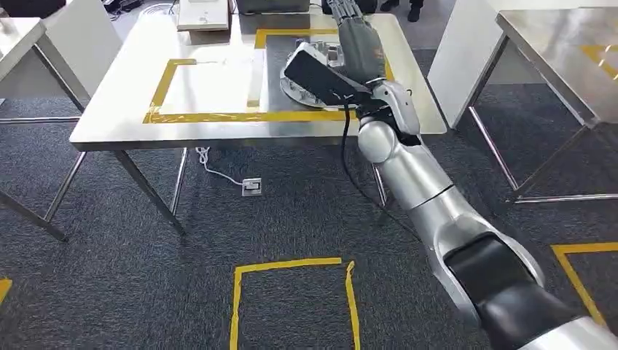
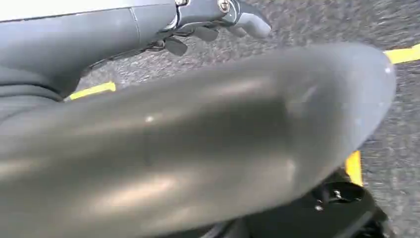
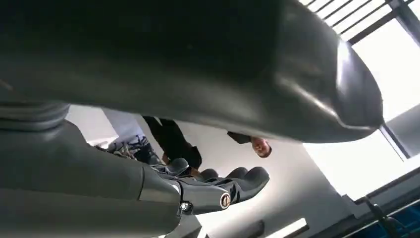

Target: Take the parts from the cabinet and place them on the table.

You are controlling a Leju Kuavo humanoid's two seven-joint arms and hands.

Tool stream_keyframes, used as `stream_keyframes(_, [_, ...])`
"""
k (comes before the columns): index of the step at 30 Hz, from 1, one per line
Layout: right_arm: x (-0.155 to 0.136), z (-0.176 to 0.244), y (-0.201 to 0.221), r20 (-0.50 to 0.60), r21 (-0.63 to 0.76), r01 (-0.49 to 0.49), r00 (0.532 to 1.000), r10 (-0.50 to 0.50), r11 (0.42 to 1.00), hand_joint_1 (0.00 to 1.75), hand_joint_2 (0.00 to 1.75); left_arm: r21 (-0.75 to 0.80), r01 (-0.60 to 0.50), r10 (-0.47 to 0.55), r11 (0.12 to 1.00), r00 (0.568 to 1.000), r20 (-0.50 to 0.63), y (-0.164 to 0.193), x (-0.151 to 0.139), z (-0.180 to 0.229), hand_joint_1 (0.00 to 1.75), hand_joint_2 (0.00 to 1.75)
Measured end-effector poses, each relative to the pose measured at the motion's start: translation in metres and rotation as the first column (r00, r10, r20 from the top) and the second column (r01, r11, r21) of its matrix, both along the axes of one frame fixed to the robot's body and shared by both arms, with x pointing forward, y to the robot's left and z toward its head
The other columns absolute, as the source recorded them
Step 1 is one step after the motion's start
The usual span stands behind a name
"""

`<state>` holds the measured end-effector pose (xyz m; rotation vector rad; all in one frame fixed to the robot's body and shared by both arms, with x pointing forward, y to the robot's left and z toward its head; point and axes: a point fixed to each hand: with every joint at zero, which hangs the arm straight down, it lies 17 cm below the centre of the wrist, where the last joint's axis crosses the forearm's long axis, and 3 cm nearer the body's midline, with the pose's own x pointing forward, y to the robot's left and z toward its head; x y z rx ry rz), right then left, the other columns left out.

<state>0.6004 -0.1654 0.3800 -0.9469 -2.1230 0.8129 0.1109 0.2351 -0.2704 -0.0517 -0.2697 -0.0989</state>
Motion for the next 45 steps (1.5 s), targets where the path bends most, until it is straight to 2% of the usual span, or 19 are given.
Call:
stream_keyframes(8, [-0.003,0.007,0.022,0.008,-0.019,-0.024,1.000,0.024,1.000,0.00,0.00,0.010,-0.034,0.034,0.999,0.999,-0.018,0.003,-0.006,-0.002,0.00,0.00])
stream_keyframes(14, [-0.003,-0.002,0.022,-0.005,-0.028,-0.015,1.000,0.015,0.999,0.00,0.00,0.011,-0.028,0.028,1.000,0.999,-0.022,0.002,-0.006,-0.002,0.00,0.00])
stream_keyframes(19, [-0.001,-0.001,0.015,-0.005,-0.018,0.003,1.000,-0.003,1.000,0.00,0.00,0.012,-0.022,0.022,1.000,1.000,-0.012,0.001,0.002,0.000,0.00,0.00])
stream_keyframes(29, [0.005,-0.044,-0.019,-0.076,-0.002,0.075,0.994,-0.075,0.997,0.00,0.00,0.008,0.006,-0.005,1.000,1.000,-0.018,0.000,-0.002,-0.001,0.00,0.00])
stream_keyframes(34, [0.012,-0.050,-0.039,-0.086,0.013,0.103,0.991,-0.101,0.995,0.00,0.00,0.009,0.009,-0.009,1.000,1.000,-0.011,0.000,0.000,0.000,0.00,0.00])
stream_keyframes(41, [0.030,-0.099,-0.068,-0.223,-0.014,0.163,0.961,-0.162,0.986,0.00,0.00,0.004,0.013,-0.013,1.000,1.000,-0.015,0.000,-0.004,-0.001,0.00,0.00])
stream_keyframes(45, [0.033,-0.146,-0.106,-0.334,-0.048,0.229,0.913,-0.232,0.972,0.00,0.00,0.009,0.022,-0.022,1.000,1.000,-0.022,0.001,-0.005,-0.001,0.00,0.00])
